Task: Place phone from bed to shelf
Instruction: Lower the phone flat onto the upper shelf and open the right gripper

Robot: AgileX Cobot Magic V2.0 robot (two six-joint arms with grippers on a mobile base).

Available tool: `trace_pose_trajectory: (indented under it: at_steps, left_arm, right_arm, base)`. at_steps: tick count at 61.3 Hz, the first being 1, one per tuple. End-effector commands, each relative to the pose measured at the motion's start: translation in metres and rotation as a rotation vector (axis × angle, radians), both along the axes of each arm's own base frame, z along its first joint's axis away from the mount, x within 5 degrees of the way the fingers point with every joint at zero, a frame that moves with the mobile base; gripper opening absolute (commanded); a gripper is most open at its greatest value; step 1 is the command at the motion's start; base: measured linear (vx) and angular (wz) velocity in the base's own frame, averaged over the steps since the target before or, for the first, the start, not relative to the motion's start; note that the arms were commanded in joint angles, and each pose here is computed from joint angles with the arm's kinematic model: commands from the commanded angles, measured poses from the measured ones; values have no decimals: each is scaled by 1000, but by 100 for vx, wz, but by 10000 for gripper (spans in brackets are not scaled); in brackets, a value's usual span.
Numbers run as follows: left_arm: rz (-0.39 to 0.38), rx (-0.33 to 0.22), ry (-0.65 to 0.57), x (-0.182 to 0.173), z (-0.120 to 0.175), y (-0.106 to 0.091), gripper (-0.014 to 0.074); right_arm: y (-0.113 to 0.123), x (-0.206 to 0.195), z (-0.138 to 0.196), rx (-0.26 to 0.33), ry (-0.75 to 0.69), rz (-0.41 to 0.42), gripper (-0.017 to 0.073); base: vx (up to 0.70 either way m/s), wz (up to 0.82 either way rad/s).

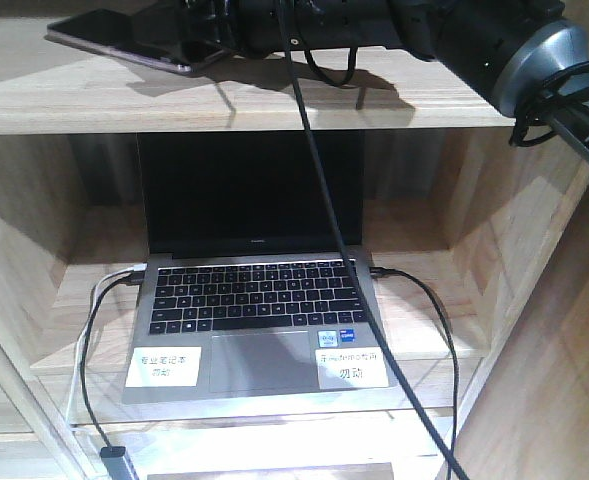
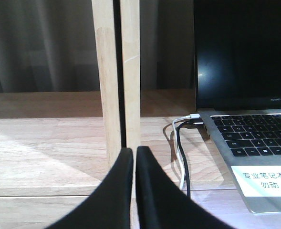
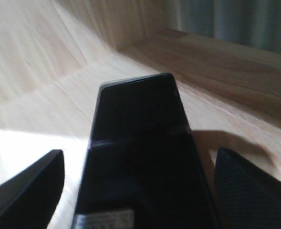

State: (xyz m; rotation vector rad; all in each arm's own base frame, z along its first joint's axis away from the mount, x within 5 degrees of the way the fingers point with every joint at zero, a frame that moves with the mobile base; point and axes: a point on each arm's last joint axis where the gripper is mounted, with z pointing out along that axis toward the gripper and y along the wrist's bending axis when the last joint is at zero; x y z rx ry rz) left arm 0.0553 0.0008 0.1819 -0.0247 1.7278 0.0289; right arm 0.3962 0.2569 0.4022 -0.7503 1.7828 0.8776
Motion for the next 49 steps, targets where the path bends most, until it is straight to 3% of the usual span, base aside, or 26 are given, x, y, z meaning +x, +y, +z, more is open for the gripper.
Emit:
trace_pose_trajectory:
  at_steps: [1, 31, 49]
  left_arm:
    - [11, -6, -76, 0, 6, 1, 1]
    - [11, -6, -76, 0, 6, 1, 1]
    - [11, -6, -76, 0, 6, 1, 1]
  right_arm:
    - [-15, -16, 45, 49, -127, -49, 593]
    - [-38, -41, 75, -99, -224, -110, 579]
    - [-48, -59, 90, -112, -203, -108, 477]
  base:
    - [0, 0]
    - [0, 0]
    - [0, 0]
